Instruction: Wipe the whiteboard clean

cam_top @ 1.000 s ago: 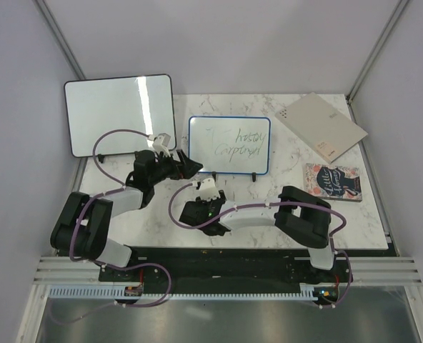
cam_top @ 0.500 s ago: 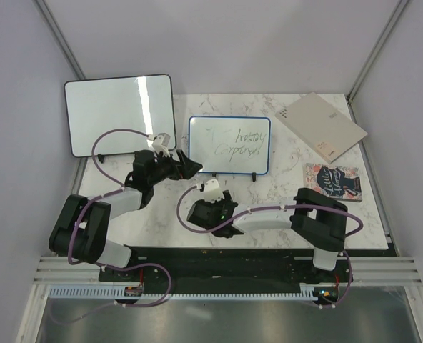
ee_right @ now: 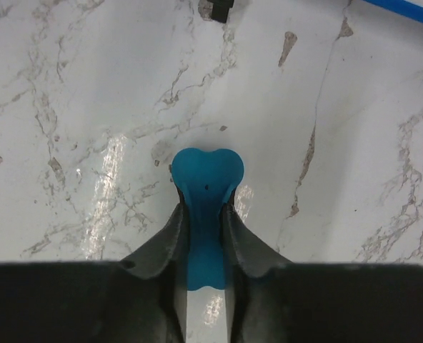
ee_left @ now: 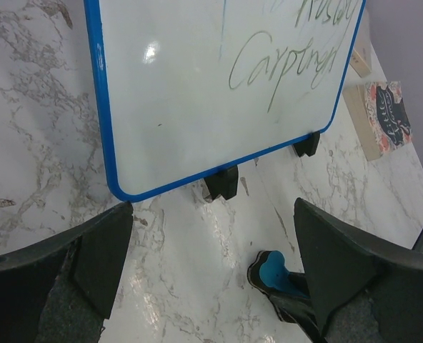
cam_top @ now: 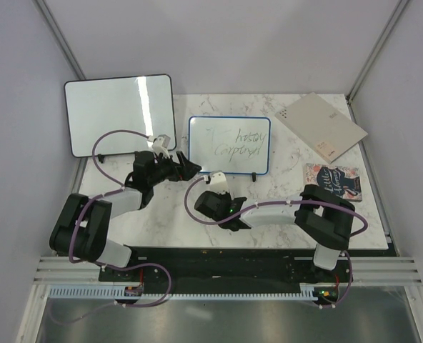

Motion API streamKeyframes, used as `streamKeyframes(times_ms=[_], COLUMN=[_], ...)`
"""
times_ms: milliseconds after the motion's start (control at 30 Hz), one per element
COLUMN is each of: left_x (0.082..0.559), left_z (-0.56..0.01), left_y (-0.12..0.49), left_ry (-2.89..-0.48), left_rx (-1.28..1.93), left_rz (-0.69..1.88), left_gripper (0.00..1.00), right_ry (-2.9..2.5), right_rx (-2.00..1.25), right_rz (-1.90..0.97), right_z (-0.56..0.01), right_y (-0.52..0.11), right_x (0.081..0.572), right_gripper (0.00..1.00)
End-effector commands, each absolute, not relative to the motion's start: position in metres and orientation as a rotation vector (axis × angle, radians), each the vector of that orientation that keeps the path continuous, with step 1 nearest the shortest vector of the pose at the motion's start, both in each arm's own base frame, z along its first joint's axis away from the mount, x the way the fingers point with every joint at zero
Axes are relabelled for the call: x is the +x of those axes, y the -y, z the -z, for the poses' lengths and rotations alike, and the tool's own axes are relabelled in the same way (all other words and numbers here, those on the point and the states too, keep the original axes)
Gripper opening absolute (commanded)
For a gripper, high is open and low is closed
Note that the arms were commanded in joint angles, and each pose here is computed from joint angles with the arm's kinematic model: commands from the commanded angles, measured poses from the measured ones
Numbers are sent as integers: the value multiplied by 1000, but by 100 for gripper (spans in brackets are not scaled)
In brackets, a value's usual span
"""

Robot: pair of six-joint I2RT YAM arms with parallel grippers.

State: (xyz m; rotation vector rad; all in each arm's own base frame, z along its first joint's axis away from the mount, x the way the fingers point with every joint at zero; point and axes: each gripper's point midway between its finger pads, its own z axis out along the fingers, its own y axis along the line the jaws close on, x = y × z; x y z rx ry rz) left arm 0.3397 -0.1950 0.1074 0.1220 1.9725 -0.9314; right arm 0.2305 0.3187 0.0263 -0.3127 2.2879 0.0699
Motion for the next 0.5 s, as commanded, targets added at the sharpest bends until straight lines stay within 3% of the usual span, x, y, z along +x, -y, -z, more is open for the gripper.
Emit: streamKeyframes(times_ms=[0,467], left_x=[358,369], left_z=[-116,-122], left_y=[191,184], left_ry=[-1924,-1764], left_rx=[144,123], left_rz=[908,1186], left_gripper=[99,99], right_ry=[-2322,-2277], right_rx=[-290,-225], right_rz=[-99,-103], right_z=[-12,-40], right_y=[-323,-295], right_x=[234,248], right_gripper=[2,0])
